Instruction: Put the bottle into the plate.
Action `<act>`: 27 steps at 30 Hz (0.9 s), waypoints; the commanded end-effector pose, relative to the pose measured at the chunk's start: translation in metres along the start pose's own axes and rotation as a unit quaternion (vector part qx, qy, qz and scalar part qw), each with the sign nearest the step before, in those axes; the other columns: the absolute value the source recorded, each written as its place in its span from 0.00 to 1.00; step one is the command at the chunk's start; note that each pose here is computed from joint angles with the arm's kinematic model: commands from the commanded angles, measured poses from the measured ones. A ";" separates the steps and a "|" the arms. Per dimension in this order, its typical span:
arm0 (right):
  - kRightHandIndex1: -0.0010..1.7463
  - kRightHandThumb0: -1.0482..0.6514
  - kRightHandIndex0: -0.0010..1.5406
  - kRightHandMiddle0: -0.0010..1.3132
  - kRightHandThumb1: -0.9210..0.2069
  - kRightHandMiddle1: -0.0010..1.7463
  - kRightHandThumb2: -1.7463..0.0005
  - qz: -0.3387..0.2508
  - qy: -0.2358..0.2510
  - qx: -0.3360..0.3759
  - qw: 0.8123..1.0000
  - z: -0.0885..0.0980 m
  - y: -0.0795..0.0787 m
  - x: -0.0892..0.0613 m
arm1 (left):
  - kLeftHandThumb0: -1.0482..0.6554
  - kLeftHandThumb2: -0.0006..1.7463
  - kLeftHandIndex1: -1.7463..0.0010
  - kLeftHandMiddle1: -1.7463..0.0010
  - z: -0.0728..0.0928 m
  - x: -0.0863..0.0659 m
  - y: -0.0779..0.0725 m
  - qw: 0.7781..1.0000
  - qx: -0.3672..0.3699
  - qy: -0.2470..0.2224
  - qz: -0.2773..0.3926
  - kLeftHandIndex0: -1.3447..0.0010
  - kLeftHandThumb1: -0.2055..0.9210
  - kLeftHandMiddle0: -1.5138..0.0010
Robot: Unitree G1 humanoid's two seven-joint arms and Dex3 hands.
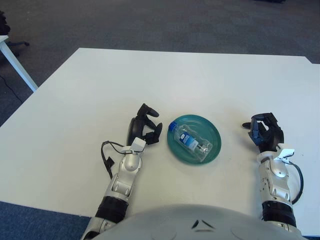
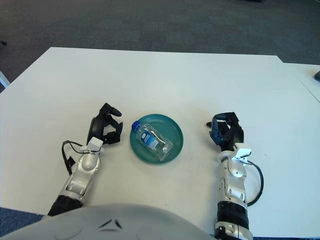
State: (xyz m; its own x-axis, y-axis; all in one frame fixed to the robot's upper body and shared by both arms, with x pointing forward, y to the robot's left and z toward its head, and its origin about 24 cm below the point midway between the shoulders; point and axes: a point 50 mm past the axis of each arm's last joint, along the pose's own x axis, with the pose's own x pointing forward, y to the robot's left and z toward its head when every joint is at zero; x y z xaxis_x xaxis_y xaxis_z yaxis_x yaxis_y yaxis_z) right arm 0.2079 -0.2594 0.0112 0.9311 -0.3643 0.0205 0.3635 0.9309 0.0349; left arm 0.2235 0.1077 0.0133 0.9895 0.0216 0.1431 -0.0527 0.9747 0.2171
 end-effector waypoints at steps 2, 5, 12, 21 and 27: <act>0.83 0.61 0.23 0.34 0.17 0.92 0.62 0.007 0.026 0.010 1.000 -0.008 0.002 -0.007 | 0.36 0.65 0.00 0.16 -0.013 -0.005 -0.005 0.998 -0.054 0.032 0.010 0.63 0.60 0.39; 0.82 0.61 0.23 0.33 0.16 0.91 0.63 0.012 0.027 0.018 0.999 -0.007 0.003 -0.008 | 0.35 0.67 0.00 0.13 -0.020 -0.006 -0.005 0.995 -0.084 0.047 0.015 0.61 0.57 0.38; 0.80 0.61 0.26 0.30 0.12 0.90 0.69 0.022 0.035 0.040 0.998 -0.007 0.006 -0.009 | 0.35 0.68 0.00 0.13 -0.033 -0.010 -0.007 0.989 -0.129 0.063 0.031 0.61 0.55 0.41; 0.81 0.61 0.31 0.21 0.07 0.90 0.73 0.045 0.063 0.048 0.996 -0.016 0.016 -0.012 | 0.36 0.66 0.00 0.14 -0.028 -0.013 -0.017 0.987 -0.151 0.045 0.022 0.62 0.58 0.41; 0.82 0.61 0.31 0.16 0.01 0.89 0.78 0.069 0.069 0.043 0.994 -0.016 0.017 -0.015 | 0.35 0.69 0.00 0.14 -0.027 -0.018 -0.019 0.980 -0.186 0.064 0.028 0.60 0.55 0.40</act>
State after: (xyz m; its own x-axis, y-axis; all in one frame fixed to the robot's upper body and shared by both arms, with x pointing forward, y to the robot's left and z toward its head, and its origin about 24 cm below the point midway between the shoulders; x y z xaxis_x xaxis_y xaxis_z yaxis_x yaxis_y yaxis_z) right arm 0.2082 -0.2421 0.0102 0.9693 -0.2452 -0.0196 0.2459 0.9640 0.1010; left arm 0.2309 0.1030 0.0034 0.9866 0.0638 0.1503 -0.0475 0.9928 -0.1098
